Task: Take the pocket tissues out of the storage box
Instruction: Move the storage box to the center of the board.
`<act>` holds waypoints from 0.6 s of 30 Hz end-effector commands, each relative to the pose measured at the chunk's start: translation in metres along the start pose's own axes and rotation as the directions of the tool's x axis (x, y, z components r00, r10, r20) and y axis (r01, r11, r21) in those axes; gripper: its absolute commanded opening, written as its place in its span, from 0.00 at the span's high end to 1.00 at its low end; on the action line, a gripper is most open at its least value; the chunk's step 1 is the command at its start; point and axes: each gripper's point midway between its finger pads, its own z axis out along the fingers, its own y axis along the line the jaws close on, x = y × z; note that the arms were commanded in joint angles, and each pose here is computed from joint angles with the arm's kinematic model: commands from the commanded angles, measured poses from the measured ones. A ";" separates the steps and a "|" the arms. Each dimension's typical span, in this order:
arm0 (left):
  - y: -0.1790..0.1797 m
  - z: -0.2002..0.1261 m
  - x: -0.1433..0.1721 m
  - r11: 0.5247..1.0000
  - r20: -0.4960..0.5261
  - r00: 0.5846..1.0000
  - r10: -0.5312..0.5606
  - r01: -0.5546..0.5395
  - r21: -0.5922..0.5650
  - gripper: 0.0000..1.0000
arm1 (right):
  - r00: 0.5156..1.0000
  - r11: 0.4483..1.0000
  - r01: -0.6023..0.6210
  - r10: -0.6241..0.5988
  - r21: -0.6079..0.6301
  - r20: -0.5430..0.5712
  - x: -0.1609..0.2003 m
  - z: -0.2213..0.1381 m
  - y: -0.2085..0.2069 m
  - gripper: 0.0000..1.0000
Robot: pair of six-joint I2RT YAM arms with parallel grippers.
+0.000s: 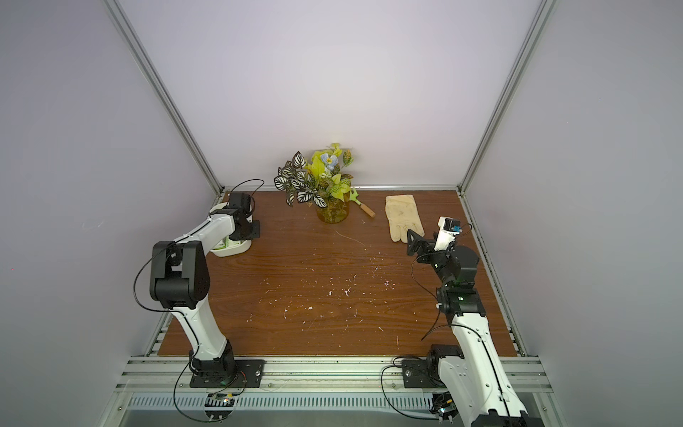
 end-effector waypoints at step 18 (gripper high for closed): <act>-0.063 -0.054 0.067 0.988 -0.022 1.000 0.019 -0.016 0.156 1.00 | 1.000 0.999 -0.007 0.008 -0.044 0.020 -0.003 0.002 0.008 0.01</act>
